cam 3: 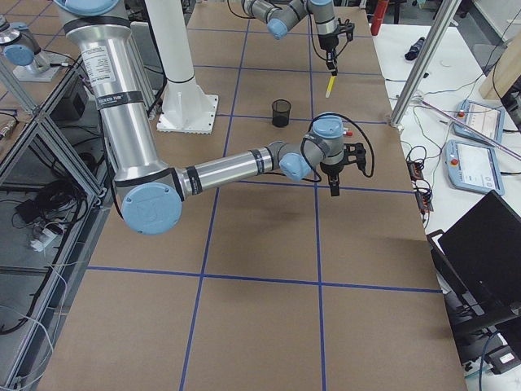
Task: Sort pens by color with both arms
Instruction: 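Lift the yellow highlighter up out of the cup with the left gripper, then carry the yellow highlighter farther from the robot and set it beside the green highlighter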
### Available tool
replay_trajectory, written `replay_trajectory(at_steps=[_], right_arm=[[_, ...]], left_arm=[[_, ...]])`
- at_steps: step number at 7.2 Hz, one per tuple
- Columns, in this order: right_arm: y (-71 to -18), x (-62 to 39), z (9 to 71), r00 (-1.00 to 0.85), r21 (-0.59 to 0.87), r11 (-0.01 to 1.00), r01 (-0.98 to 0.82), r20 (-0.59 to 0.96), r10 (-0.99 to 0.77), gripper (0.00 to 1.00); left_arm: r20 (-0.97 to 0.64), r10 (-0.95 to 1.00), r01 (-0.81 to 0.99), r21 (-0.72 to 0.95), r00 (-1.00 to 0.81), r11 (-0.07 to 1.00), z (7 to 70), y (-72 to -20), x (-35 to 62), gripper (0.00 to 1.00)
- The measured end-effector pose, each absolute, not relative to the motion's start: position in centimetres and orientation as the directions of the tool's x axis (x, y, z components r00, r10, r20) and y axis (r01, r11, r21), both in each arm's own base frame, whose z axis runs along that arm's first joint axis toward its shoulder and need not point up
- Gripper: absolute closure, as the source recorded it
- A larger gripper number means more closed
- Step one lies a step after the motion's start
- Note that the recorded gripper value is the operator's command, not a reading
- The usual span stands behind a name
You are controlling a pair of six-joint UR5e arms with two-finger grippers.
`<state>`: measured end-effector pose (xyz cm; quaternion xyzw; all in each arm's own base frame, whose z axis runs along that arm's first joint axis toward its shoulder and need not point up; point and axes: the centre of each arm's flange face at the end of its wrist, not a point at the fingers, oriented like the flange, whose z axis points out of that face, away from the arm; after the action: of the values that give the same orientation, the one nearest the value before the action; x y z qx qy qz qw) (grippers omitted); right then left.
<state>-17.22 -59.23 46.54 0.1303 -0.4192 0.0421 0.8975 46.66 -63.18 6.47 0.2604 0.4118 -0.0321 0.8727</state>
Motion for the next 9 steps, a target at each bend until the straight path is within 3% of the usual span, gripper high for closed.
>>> replay_trajectory(at_steps=[3,7,9], right_arm=[[-59.2,-17.1,46.2,0.64,0.216,0.957,-0.193,0.767,-0.044,0.0],[-59.2,-16.9,45.9,0.635,0.237,0.951,-0.201,0.771,-0.058,0.0],[-59.0,-16.8,46.0,0.634,0.239,0.95,-0.202,0.771,-0.059,0.0]], left_arm=[[-0.798,0.113,0.481,0.462,0.592,0.745,13.3,-65.9,48.9,1.0],[-0.777,0.019,0.63,0.525,0.63,0.572,17.6,-61.6,55.1,1.0],[-0.77,-0.012,0.652,0.531,0.638,0.541,18.6,-60.8,56.5,1.0]])
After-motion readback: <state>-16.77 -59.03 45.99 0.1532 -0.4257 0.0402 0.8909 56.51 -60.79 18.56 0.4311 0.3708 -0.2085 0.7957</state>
